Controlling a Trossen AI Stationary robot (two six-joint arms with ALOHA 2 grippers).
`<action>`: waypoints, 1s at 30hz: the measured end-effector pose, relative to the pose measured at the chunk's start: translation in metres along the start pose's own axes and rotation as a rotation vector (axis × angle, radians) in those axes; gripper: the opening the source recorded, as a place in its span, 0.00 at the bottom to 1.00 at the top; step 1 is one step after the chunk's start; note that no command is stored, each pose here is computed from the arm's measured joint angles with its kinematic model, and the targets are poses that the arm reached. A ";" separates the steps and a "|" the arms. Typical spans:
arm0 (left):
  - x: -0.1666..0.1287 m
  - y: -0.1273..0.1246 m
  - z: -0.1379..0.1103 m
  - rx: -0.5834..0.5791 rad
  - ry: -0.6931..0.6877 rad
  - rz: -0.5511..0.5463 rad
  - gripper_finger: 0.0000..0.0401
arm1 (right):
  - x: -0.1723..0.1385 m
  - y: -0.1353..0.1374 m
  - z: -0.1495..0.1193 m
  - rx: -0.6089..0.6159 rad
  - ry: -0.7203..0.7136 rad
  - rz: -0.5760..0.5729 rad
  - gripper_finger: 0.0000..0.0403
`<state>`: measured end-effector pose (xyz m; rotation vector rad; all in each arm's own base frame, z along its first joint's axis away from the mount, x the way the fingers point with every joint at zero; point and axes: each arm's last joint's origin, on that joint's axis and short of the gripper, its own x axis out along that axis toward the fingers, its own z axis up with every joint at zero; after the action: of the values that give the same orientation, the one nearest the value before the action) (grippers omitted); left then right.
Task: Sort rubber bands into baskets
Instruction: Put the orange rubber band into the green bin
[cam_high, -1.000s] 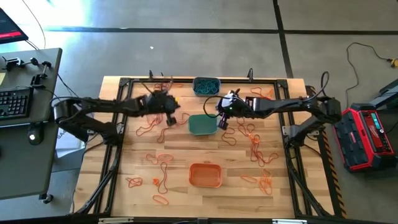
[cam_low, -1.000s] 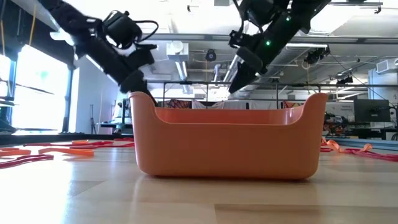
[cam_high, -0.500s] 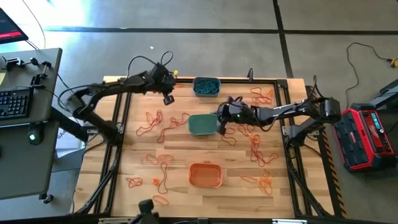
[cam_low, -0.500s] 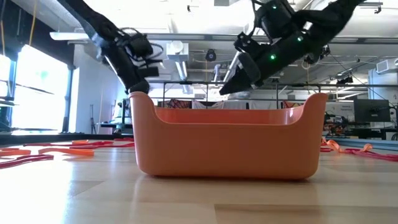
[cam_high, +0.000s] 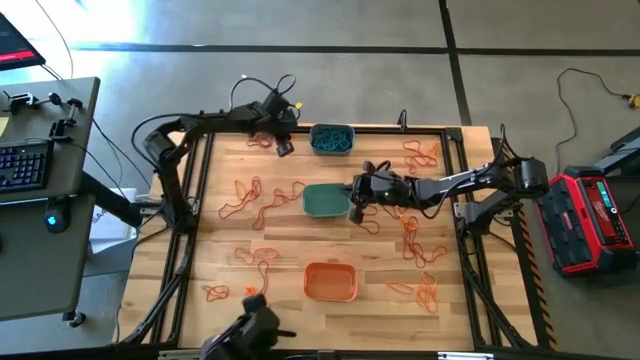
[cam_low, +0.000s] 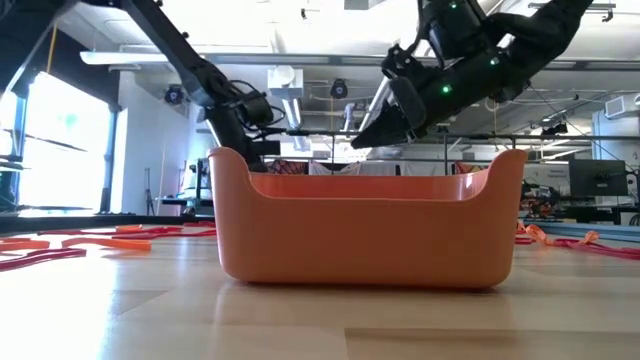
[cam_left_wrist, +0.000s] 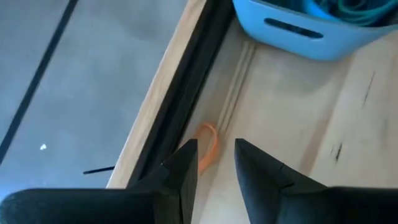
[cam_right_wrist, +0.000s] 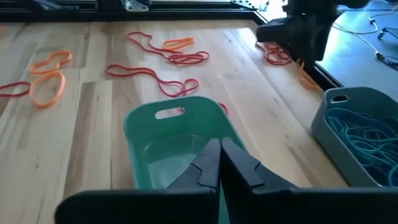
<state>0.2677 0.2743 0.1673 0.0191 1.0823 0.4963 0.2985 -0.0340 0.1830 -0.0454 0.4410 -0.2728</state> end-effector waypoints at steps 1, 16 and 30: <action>0.003 0.001 0.001 0.005 0.011 -0.005 0.25 | 0.000 0.001 0.000 -0.001 -0.001 0.002 0.00; 0.037 0.004 -0.003 0.046 0.118 0.001 0.25 | -0.001 0.004 0.000 -0.006 -0.001 0.008 0.00; 0.040 0.024 -0.015 -0.025 0.089 -0.065 0.03 | -0.001 0.004 0.000 -0.002 -0.005 0.007 0.00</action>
<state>0.2602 0.3082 0.1326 -0.0609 1.1594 0.4551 0.2991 -0.0302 0.1833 -0.0469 0.4368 -0.2653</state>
